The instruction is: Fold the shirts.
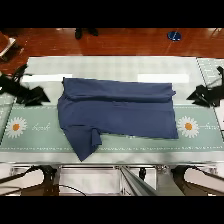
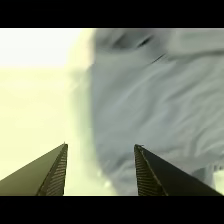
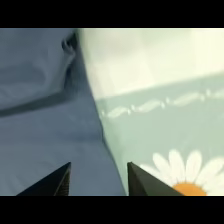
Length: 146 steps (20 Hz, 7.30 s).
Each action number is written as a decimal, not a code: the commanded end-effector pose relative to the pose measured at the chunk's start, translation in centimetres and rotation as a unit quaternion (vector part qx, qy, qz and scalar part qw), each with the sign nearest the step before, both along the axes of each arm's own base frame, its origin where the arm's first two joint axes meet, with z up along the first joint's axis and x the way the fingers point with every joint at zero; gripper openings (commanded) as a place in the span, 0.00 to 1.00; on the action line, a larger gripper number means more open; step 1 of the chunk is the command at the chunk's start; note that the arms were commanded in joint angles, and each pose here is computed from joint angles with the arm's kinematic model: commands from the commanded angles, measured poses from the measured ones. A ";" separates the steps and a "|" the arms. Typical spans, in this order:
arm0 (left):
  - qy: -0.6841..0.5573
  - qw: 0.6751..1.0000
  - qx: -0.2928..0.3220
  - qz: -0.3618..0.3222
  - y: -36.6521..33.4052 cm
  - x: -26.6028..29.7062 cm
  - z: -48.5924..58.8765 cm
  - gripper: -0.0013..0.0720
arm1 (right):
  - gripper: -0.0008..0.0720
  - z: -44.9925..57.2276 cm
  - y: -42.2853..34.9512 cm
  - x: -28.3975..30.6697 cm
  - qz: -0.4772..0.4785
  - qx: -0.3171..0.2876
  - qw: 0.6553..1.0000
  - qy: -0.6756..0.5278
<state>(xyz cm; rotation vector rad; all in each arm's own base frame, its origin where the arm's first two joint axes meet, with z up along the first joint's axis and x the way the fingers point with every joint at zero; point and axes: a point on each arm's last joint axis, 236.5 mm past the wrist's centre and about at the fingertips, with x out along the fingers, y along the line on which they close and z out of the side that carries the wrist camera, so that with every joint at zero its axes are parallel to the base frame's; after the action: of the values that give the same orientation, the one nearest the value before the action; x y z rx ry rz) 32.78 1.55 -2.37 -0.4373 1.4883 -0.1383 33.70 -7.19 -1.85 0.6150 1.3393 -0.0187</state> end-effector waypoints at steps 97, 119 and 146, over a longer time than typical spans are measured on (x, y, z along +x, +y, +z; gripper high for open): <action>-0.248 0.961 -0.011 0.120 -4.7 12.4 3.1 0.71 | 0.58 -7.2 1.7 11.6 -0.036 0.121 0.992 -0.009; -0.265 0.946 -0.088 -0.165 -32.3 7.7 2.5 0.04 | 0.04 9.7 7.7 -2.5 0.072 -0.002 0.990 -0.118; -0.162 0.963 -0.102 -0.188 -32.7 11.9 5.5 0.04 | 0.04 15.7 14.1 -4.6 0.102 0.030 0.971 -0.213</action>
<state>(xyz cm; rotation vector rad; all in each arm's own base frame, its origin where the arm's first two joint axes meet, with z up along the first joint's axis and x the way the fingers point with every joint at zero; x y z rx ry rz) 40.23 -42.21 0.84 -0.3027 1.2402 -0.8359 27.92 4.82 13.14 0.4953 0.9943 0.2415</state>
